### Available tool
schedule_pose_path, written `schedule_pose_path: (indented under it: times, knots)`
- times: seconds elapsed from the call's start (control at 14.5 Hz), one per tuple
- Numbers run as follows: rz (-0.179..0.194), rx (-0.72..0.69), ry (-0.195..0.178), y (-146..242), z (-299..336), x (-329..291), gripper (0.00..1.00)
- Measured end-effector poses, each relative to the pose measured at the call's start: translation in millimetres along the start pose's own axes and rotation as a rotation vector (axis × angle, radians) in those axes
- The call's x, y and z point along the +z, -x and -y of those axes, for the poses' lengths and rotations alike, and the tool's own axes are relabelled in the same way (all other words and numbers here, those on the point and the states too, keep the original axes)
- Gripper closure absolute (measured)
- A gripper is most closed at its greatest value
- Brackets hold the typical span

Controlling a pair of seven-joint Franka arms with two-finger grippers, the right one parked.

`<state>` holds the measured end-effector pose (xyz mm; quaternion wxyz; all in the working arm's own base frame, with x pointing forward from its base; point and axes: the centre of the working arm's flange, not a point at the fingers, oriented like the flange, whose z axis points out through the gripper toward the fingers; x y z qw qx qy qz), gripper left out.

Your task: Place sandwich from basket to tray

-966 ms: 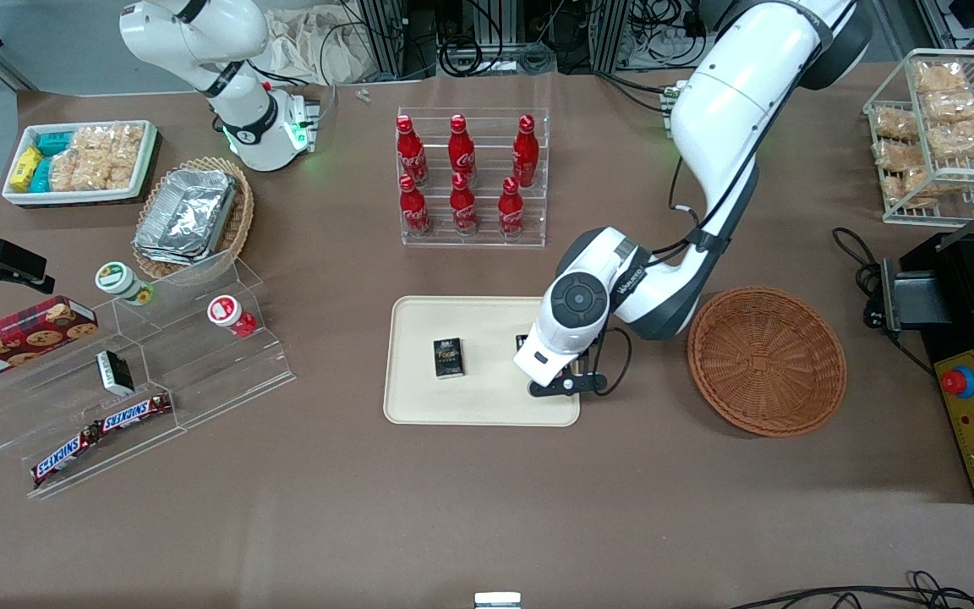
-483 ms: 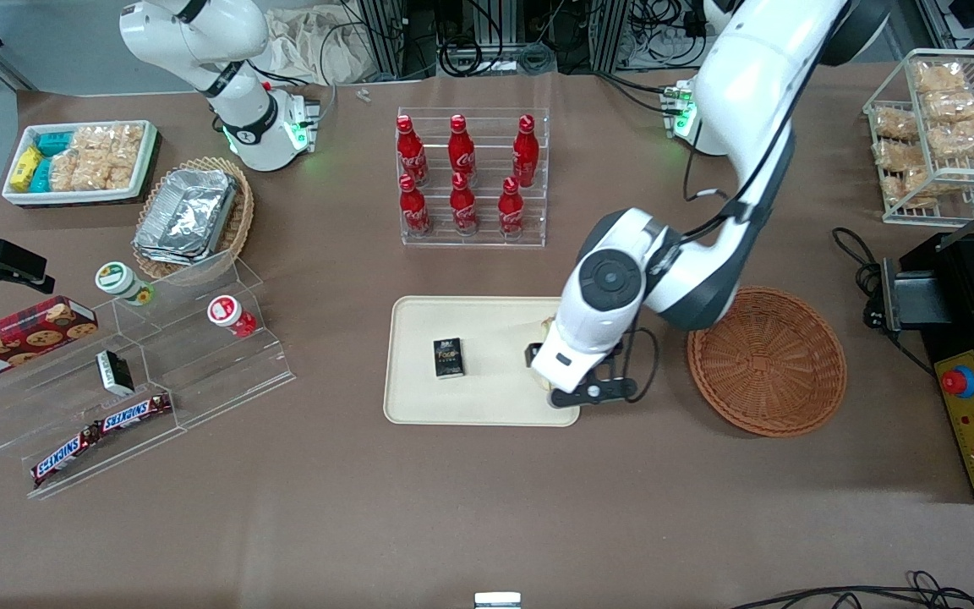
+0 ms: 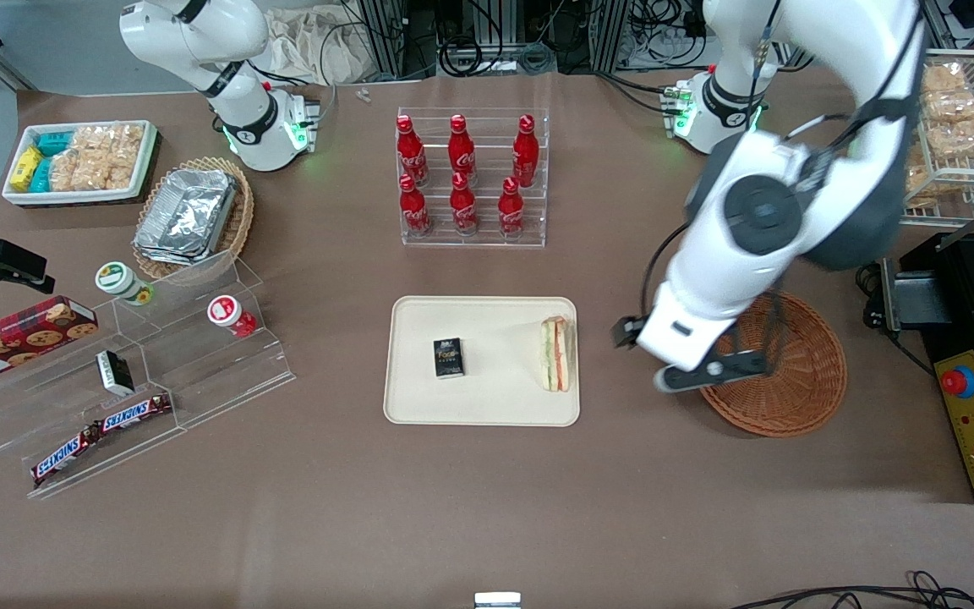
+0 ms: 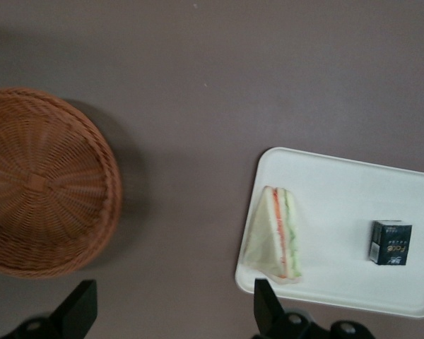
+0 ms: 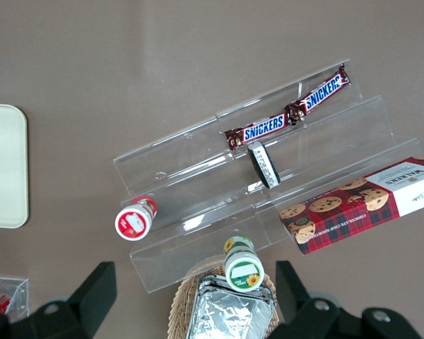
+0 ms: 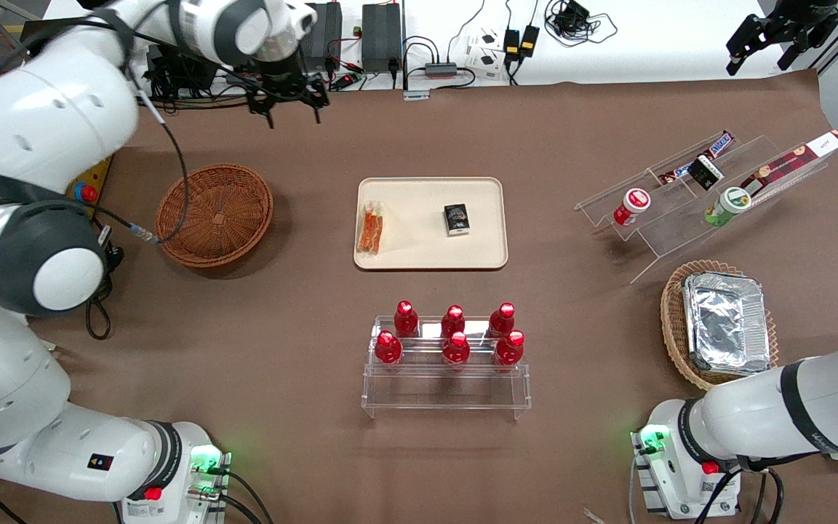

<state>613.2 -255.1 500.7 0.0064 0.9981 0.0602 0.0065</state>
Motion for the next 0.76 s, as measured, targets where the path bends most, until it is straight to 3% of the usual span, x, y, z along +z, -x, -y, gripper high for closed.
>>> schedule_pose_path:
  times: [0.55, 0.76]
  knots:
    - [0.034, 0.327, -0.044, 25.0, 166.8, -46.1, 0.00]
    - [0.082, 0.391, -0.043, 21.4, 187.6, -58.3, 0.00]
